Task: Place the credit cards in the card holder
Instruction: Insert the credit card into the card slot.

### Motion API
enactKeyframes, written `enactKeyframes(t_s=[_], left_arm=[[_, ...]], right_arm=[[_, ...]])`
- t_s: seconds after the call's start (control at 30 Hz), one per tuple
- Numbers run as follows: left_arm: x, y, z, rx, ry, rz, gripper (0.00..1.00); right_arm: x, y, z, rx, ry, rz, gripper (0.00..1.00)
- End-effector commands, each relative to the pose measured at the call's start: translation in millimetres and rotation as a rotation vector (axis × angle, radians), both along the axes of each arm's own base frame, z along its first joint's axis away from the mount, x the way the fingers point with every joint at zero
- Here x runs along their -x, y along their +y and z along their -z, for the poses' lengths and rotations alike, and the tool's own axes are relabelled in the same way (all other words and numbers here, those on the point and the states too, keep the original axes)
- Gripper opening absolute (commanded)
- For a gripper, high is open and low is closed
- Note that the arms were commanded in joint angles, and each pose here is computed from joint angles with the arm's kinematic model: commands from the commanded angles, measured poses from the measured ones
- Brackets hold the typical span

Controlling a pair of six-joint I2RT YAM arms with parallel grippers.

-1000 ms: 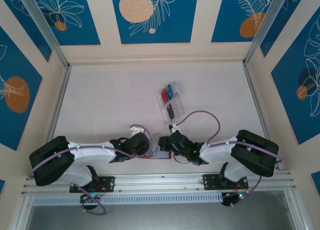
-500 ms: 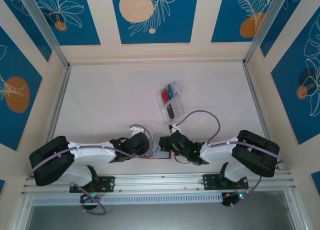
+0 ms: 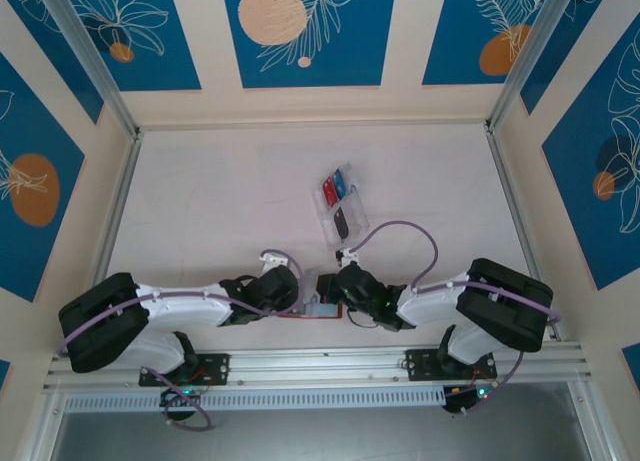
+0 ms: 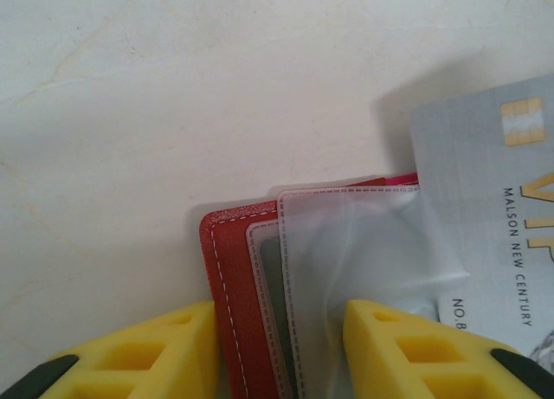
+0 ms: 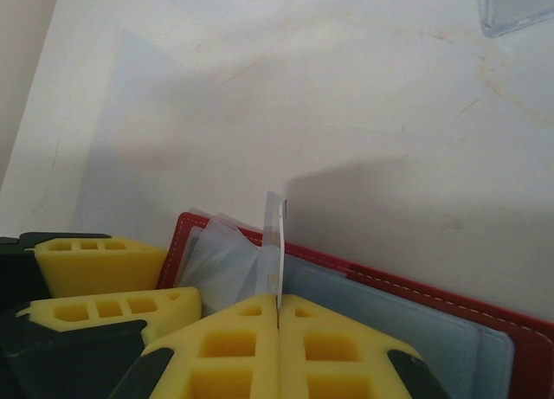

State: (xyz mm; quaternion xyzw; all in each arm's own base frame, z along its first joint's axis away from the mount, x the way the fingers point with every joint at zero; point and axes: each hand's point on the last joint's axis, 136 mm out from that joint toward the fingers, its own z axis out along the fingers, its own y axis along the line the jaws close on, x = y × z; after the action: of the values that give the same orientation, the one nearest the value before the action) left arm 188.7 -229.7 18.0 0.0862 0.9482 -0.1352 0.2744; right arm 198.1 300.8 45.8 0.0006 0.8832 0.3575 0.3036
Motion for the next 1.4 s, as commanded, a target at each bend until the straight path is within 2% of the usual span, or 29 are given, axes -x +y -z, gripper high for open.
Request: enactKeyframes(t_s=[0.0, 0.33, 0.8, 1.37], left_arm=[[25, 14, 30, -0.075, 0.122, 0.037, 0.41], [25, 15, 29, -0.072, 0.117, 0.033, 0.43], [25, 19, 27, -0.074, 0.110, 0.022, 0.43], [25, 18, 25, -0.077, 0.107, 0.025, 0.44]], right_arm=[[5, 7, 4, -0.012, 0.026, -0.022, 0.00], [13, 0, 11, -0.037, 0.072, 0.030, 0.00], [27, -25, 27, 0.006, 0.147, 0.107, 0.00], [40, -19, 37, 0.020, 0.185, 0.059, 0.00]])
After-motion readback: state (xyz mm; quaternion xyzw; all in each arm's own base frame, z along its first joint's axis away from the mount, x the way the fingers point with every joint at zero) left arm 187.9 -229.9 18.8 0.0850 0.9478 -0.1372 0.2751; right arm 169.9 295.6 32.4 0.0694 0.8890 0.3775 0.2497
